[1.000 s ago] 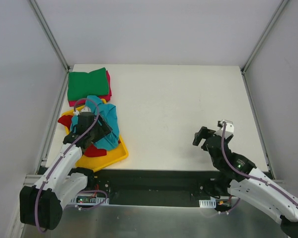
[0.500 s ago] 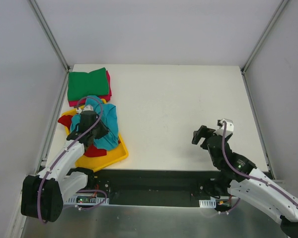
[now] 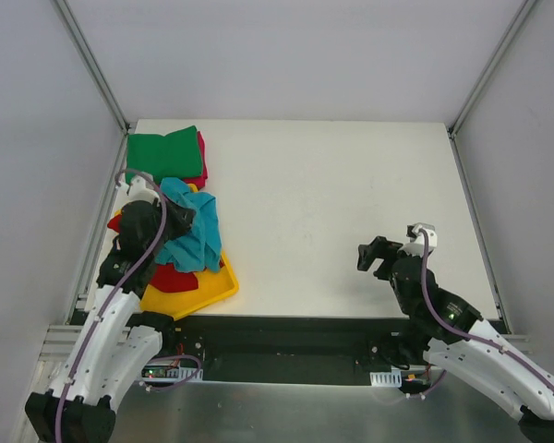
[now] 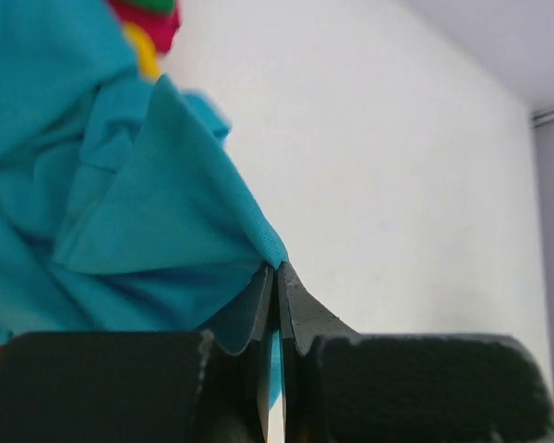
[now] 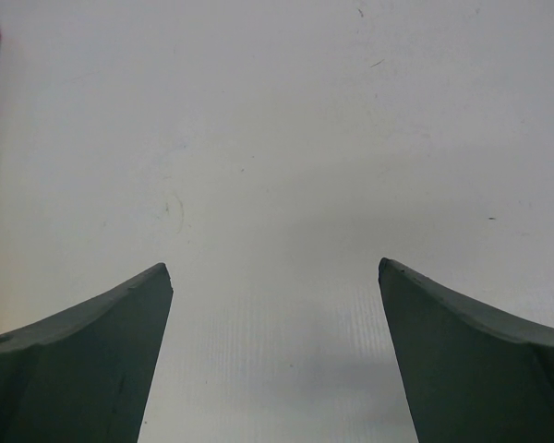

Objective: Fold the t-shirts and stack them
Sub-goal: Grab crumpled tshirt from bin with the left arm, then move the tshirt to the center of the board

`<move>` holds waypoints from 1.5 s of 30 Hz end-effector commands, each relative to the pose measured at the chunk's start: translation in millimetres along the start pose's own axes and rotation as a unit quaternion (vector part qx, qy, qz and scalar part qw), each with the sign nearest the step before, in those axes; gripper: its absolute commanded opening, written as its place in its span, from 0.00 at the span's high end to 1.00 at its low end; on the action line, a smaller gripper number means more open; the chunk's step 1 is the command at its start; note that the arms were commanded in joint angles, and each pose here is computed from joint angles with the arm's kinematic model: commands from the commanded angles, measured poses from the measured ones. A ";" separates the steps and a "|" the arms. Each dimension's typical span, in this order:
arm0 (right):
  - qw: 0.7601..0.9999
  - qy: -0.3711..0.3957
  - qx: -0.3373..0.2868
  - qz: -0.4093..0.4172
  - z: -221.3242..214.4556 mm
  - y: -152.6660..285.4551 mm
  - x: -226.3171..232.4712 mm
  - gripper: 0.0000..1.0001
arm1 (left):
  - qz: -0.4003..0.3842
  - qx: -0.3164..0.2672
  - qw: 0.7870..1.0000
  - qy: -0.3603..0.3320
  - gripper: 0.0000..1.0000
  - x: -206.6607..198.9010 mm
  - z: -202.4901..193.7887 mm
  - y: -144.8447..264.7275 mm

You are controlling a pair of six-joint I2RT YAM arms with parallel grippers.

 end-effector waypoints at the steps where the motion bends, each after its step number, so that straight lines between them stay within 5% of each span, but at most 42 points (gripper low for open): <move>1: 0.999 0.018 -0.006 0.047 8.5 4.2 10.5 0.04 | -0.100 -0.089 0.990 -0.034 1.00 -72.0 59.6 56.2; 5: 0.997 0.041 -0.005 0.059 17.9 12.0 9.4 0.04 | -0.161 -0.140 0.976 -0.039 1.00 -123.6 100.5 97.8; 11: 0.996 0.056 -0.008 0.068 33.6 23.7 6.5 0.04 | -0.292 -0.132 0.944 -0.079 1.00 -221.4 148.6 143.9; 21: 0.998 0.040 -0.020 0.051 39.9 26.3 1.0 0.04 | -0.475 0.018 0.874 -0.098 1.00 -346.3 178.9 149.1; 28: 0.998 0.031 -0.020 0.051 37.7 27.0 0.2 0.04 | -0.533 0.087 0.836 -0.099 1.00 -402.8 142.9 125.6; 36: 0.998 0.051 -0.005 0.030 28.6 24.3 -6.4 0.04 | -0.466 0.178 0.858 -0.126 1.00 -369.5 63.8 67.9; 41: 0.997 0.077 0.015 0.013 21.8 18.1 -7.0 0.04 | -0.306 0.187 0.922 -0.144 1.00 -261.7 2.3 7.2; 45: 0.992 0.118 0.045 -0.011 15.7 9.5 -6.7 0.04 | -0.190 0.186 0.951 -0.159 1.00 -166.6 -37.5 -14.4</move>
Point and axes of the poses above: each gripper's point midway between its finger pads, its own y axis back along the fingers, its own x axis along the line the jaws close on, z = x × y, the point moved 5 cm from there along y, back along the fingers, and after that the axes turned 12 degrees about y, right-handed, at the moved point
